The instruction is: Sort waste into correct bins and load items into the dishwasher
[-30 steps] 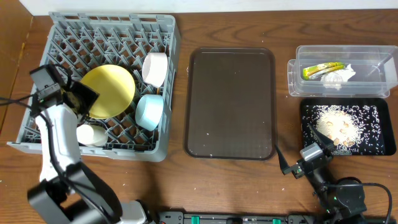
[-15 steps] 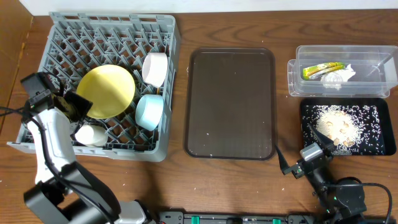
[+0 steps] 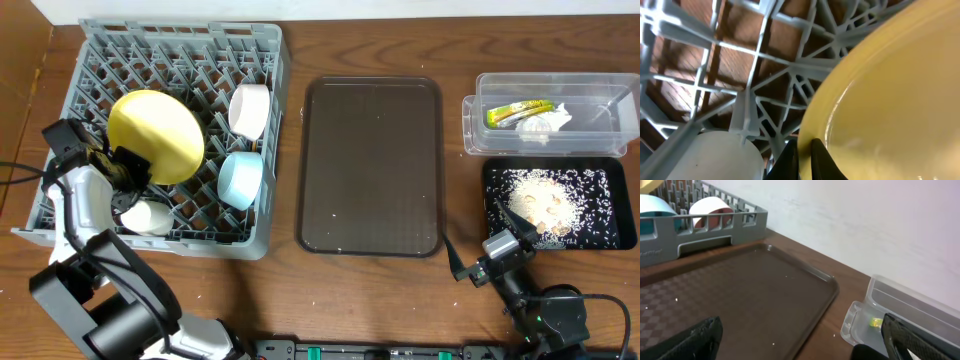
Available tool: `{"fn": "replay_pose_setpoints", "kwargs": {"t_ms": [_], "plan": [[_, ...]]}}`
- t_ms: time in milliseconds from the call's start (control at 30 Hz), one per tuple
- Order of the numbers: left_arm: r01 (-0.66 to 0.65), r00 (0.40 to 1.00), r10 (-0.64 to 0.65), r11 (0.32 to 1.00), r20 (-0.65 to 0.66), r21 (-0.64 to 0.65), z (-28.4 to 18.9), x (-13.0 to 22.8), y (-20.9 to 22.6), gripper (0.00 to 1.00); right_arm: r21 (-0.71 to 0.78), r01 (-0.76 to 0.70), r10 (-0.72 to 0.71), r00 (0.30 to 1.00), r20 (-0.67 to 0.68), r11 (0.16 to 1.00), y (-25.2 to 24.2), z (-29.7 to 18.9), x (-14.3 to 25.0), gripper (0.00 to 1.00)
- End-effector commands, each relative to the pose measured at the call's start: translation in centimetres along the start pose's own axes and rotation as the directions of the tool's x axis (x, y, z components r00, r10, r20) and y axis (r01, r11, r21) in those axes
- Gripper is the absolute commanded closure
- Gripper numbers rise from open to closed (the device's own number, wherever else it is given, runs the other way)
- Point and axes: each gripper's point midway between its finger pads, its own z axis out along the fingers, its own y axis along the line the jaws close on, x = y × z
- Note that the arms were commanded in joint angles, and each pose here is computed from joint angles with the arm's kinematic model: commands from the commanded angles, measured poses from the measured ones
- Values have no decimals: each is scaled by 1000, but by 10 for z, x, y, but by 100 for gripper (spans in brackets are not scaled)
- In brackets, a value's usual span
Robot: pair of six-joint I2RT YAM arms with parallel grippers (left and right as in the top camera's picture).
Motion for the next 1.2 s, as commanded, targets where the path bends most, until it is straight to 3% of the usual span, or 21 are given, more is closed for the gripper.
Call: {"fn": "replay_pose_setpoints", "kwargs": {"t_ms": [0,233,467,533,600,667,867,967,1000,1033,1067,1100,1167], "plan": [[-60,996,58,998,71,18,-20,-10,-8,92,15,3,-3,1000,-3,1000,-3,0,1,1],[-112,962,113,994,250,-18,-74,-30,-12,92,15,3,-3,1000,-3,1000,-3,0,1,1],[-148,934,175,983,313,-107,-92,-32,-12,92,15,3,-3,1000,-3,1000,-3,0,1,1],[-153,946,173,984,273,-92,-85,-24,-13,89,15,3,-3,1000,-4,1000,-3,0,1,1],[-139,965,148,989,216,-57,-74,-15,-15,71,15,3,-3,1000,-4,1000,-3,0,1,1],[-102,981,104,995,167,-21,-61,-9,-16,61,15,3,-3,1000,-4,1000,-3,0,1,1],[-20,1000,21,998,-5,64,-23,9,-15,51,15,3,-3,1000,-4,1000,-3,0,1,1],[15,997,-13,999,-70,36,-1,17,-7,50,15,3,-3,1000,-3,1000,-3,0,1,1],[16,997,-13,999,-72,35,2,17,-6,52,15,3,-3,1000,-4,1000,-3,0,1,1],[12,998,-10,999,-60,43,6,13,-8,74,15,3,-3,1000,-4,1000,-3,0,1,1],[9,999,-7,999,-51,48,6,10,-9,86,15,3,-3,1000,-4,1000,-3,0,1,1],[1,999,1,998,-34,56,3,7,-11,92,15,3,-3,1000,-3,1000,-3,0,1,1],[-29,1000,29,997,4,74,-4,0,-16,92,15,3,-3,1000,-4,1000,-3,0,1,1]]}}
